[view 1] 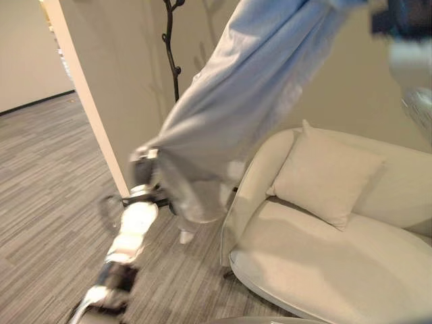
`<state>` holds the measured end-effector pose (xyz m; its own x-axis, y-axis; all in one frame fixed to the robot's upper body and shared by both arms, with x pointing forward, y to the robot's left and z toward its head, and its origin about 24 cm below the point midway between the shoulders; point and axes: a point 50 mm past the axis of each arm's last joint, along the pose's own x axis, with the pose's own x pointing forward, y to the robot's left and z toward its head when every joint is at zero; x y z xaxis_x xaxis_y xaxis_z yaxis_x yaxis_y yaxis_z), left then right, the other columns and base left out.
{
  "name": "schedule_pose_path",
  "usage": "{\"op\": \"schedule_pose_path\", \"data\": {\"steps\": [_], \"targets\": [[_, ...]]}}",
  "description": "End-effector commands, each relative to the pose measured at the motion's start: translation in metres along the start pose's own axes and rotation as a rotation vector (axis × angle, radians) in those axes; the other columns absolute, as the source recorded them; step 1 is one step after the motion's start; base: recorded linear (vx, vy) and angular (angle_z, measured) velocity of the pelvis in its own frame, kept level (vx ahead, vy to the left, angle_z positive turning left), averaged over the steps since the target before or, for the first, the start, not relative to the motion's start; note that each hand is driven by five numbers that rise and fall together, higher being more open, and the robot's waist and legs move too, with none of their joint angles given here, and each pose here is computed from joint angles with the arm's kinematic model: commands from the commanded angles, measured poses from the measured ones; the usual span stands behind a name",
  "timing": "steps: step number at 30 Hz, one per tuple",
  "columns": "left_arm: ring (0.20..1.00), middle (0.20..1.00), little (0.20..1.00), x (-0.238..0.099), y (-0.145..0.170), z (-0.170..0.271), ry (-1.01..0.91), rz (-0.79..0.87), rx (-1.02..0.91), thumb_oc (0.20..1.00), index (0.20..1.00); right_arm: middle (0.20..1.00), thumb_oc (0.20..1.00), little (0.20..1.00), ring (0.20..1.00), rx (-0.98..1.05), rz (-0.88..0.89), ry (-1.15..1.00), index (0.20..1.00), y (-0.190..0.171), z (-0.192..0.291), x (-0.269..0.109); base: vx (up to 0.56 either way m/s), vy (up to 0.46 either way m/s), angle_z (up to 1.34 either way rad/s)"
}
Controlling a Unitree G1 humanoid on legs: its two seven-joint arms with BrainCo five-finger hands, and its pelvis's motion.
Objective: Hang the clothes on the sofa on the clothes rack.
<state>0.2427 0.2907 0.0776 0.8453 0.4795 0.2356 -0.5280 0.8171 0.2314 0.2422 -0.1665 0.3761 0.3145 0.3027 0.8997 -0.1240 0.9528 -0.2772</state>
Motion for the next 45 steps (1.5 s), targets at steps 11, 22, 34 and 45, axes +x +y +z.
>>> {"op": "schedule_pose_path", "data": {"steps": [11, 22, 34, 45], "targets": [[0.2, 0.2, 0.2, -0.022, 0.021, 0.053, -0.348, 0.196, 0.093, 0.2, 0.2, 0.2, 0.2, 0.2, 0.2, -0.213, -0.14, 0.164, 0.2, -0.009, -0.019, -0.098, -0.07, 0.193, 0.22], [0.2, 0.2, 0.2, -0.018, -0.043, 0.078, -0.475, -0.218, 0.064, 0.2, 0.2, 0.2, 0.2, 0.2, 0.2, -0.342, -0.41, 0.284, 0.2, -0.016, -0.012, -0.156, 0.34, 0.661, 0.82], [0.2, 0.2, 0.2, -0.019, -0.054, 0.067, -0.422, -0.243, 0.06, 0.2, 0.2, 0.2, 0.2, 0.2, 0.2, -0.478, -0.423, 0.256, 0.2, -0.031, 0.003, -0.163, 0.23, 0.345, 0.09], [0.2, 0.2, 0.2, -0.024, -0.079, 0.067, -0.393, -0.334, -0.038, 0.2, 0.2, 0.2, 0.2, 0.2, 0.2, -0.59, -0.448, 0.234, 0.2, -0.031, 0.009, -0.163, 0.27, -0.124, -0.14]]}}
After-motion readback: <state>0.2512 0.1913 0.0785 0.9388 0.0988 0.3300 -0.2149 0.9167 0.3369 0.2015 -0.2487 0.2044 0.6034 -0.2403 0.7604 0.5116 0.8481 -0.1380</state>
